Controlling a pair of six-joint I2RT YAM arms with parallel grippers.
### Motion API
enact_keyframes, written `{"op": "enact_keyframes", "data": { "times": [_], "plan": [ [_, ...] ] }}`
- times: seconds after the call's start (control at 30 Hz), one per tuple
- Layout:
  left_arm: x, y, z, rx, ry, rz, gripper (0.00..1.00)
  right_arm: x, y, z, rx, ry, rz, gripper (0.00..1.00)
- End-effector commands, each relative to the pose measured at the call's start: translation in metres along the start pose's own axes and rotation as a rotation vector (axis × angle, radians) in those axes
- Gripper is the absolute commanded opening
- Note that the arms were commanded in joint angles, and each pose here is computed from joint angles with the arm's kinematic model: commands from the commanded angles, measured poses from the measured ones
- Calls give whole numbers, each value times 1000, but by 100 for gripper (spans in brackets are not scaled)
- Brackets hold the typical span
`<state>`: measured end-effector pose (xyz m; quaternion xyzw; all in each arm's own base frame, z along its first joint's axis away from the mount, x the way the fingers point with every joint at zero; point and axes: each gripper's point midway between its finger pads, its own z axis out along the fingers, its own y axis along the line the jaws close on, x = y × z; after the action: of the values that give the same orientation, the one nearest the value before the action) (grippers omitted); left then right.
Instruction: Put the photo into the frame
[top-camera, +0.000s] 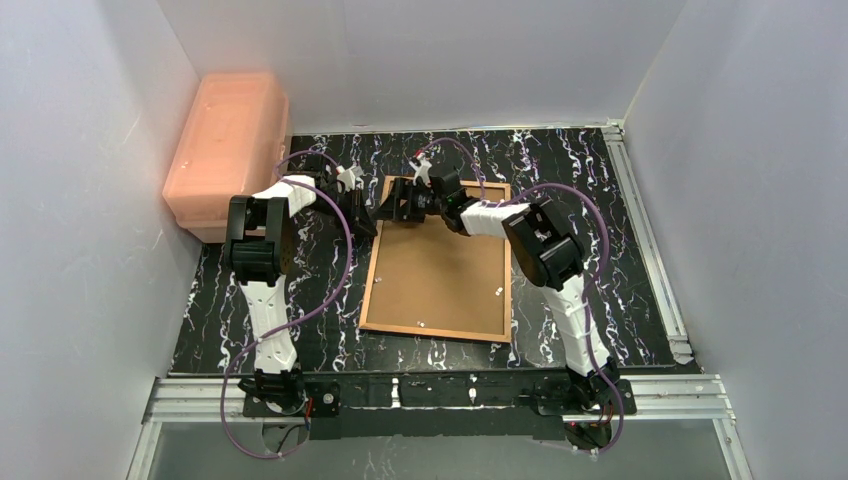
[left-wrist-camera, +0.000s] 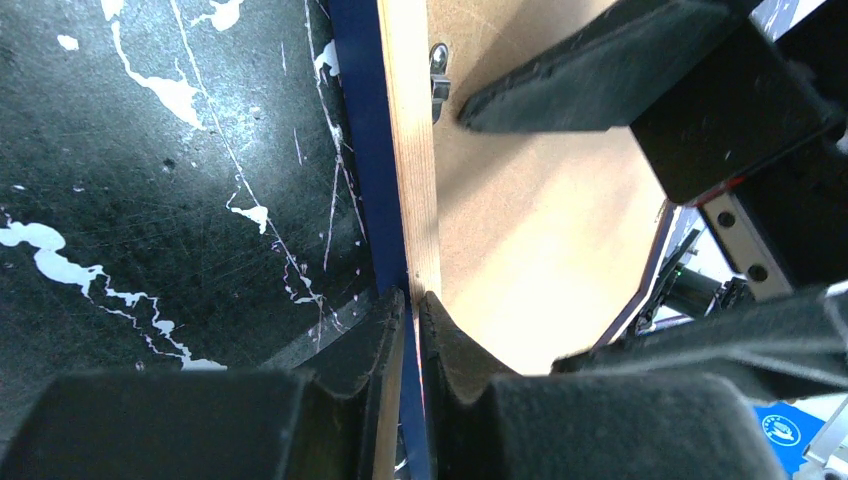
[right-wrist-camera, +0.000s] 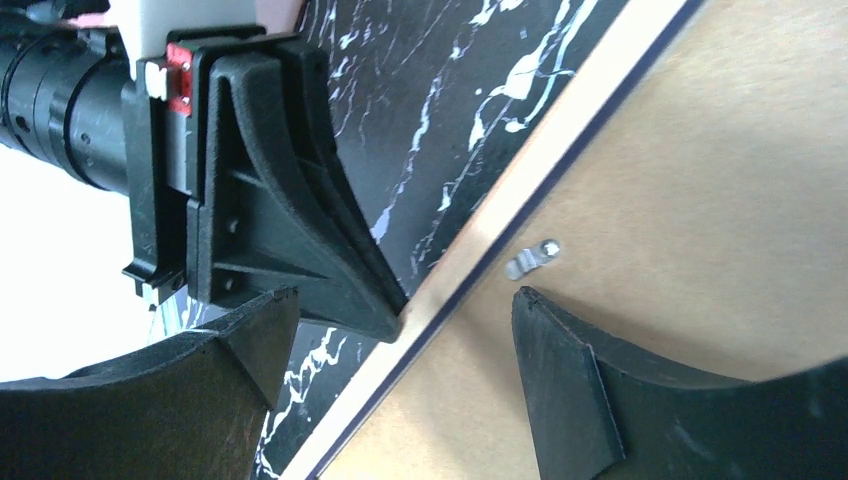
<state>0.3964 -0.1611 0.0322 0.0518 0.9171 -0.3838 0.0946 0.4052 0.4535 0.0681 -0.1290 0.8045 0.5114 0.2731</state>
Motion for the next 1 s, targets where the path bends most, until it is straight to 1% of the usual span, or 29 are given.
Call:
{"op": "enact_keyframes", "data": {
  "times": [0.0, 0.23, 0.4, 0.7, 0.97],
  "plan": [
    [9, -1, -5, -34, 11, 15, 9, -16, -19, -13, 87, -30, -4, 86],
    [10, -2, -5, -29, 14, 15, 9, -23, -18, -5, 72, -43, 2, 86],
    [9, -1, -3, -24, 10, 10, 9, -16, -15, -1, 54, -28, 18, 86],
    [-5, 1, 5, -13, -10, 0, 10, -8, -19, 4, 67, -21, 33, 86],
    [0, 5, 10, -6, 1, -9, 9, -5, -21, 12, 59, -16, 46, 86]
  ]
}}
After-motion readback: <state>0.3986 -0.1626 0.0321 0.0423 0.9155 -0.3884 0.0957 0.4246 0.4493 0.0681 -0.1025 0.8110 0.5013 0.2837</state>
